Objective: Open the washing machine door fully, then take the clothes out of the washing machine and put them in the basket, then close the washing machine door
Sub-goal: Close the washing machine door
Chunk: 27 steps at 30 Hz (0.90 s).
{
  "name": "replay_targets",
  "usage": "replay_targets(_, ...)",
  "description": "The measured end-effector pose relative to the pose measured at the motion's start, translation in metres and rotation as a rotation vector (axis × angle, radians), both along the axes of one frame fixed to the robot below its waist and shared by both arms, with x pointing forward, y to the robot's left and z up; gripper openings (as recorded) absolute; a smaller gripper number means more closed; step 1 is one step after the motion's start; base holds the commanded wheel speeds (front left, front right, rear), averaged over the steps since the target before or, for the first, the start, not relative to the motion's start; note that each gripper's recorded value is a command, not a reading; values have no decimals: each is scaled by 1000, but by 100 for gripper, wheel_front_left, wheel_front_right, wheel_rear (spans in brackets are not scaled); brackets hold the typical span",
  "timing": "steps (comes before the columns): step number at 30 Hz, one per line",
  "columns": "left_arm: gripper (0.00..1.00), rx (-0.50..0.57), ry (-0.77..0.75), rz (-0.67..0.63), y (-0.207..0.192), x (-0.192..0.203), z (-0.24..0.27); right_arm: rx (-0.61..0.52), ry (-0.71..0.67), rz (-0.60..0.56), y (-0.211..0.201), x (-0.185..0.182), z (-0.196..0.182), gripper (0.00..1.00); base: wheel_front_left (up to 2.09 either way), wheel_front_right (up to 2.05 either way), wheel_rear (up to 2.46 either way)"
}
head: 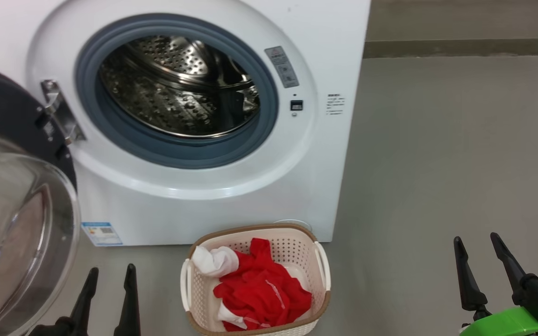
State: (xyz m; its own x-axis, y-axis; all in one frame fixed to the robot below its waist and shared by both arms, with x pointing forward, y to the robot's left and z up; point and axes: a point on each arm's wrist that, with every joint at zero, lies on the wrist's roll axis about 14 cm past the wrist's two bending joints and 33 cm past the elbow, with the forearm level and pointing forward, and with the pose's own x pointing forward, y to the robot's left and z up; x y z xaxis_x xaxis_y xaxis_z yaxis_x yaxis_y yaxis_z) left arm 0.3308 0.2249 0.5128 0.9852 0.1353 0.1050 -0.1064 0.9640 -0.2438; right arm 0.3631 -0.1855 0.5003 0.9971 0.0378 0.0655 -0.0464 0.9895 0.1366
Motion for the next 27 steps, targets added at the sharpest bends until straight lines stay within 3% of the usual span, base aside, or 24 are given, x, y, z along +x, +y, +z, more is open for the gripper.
replay_targets(27,100,17,-23,299,72,-68,12,-4,-35,302,106,38,13,100,0,0,0)
